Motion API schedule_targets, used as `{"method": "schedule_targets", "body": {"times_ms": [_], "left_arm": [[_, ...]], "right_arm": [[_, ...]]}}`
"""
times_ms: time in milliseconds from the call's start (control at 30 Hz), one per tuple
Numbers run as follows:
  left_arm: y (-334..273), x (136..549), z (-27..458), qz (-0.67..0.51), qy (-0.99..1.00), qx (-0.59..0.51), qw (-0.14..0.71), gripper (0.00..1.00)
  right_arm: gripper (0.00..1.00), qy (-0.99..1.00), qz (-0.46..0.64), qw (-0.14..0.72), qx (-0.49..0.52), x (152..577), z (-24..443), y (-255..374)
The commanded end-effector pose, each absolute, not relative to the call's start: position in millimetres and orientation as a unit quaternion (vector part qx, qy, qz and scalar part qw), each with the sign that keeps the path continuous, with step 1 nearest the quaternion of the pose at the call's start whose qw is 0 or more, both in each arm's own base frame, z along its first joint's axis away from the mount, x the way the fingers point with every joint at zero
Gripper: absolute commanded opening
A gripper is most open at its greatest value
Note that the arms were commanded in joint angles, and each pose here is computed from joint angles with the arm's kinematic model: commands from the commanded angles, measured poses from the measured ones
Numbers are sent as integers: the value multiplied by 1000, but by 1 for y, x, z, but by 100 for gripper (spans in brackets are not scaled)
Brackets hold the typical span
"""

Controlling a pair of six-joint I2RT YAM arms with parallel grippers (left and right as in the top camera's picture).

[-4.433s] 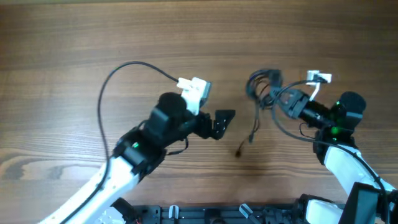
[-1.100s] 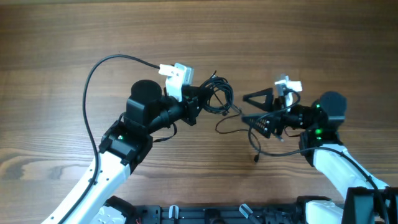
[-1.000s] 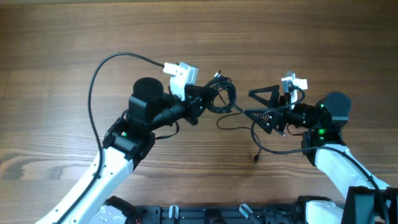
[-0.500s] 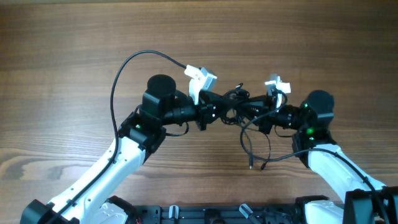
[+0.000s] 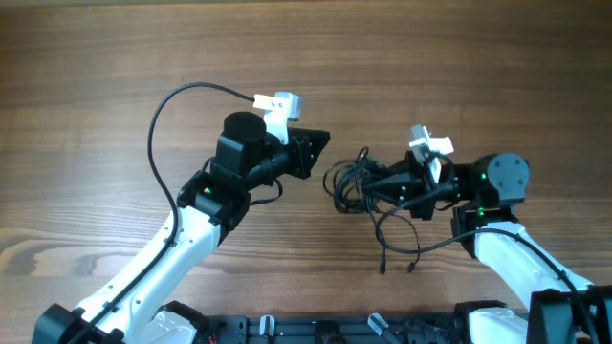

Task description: Untangle cables

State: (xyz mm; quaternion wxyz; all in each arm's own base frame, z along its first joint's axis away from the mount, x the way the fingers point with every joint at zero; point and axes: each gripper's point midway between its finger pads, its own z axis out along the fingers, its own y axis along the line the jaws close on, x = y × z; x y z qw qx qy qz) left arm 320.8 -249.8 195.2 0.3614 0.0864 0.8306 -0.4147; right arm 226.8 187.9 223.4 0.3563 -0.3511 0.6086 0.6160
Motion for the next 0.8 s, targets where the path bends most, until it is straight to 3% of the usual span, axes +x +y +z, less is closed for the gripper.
{"method": "schedule_targets", "body": {"times_ms": [0, 33, 67, 200, 367, 433, 533, 567, 633, 700, 767], "left_arm": [[-250, 322, 200, -421, 826, 90, 363, 75], [-246, 325, 205, -421, 823, 87, 372, 95], [-243, 326, 208, -420, 821, 85, 377, 100], [-247, 321, 212, -458, 821, 40, 339, 100], [-273, 304, 223, -480, 802, 93, 343, 96], [-281, 303, 222, -453, 801, 116, 373, 79], [-282, 306, 216, -441, 809, 103, 376, 71], [-282, 306, 215, -440, 809, 103, 375, 60], [-282, 307, 215, -440, 810, 103, 375, 25], [-281, 308, 215, -436, 810, 100, 378, 4], [-279, 311, 214, -431, 811, 95, 383, 4]], "right_arm": [[4, 672, 614, 365, -193, 272, 219, 181], [4, 700, 605, 363, -113, 292, 208, 174], [4, 711, 598, 362, -72, 302, 203, 170], [4, 733, 568, 369, 59, 333, 187, 150], [4, 753, 565, 326, 89, 328, 168, 155], [4, 750, 587, 300, 56, 315, 172, 166], [4, 737, 629, 249, -15, 287, 181, 181], [4, 733, 633, 247, -27, 283, 183, 182], [9, 724, 643, 245, -55, 276, 190, 185], [9, 723, 645, 240, -61, 273, 190, 186], [21, 722, 642, 249, -70, 274, 190, 185]]}}
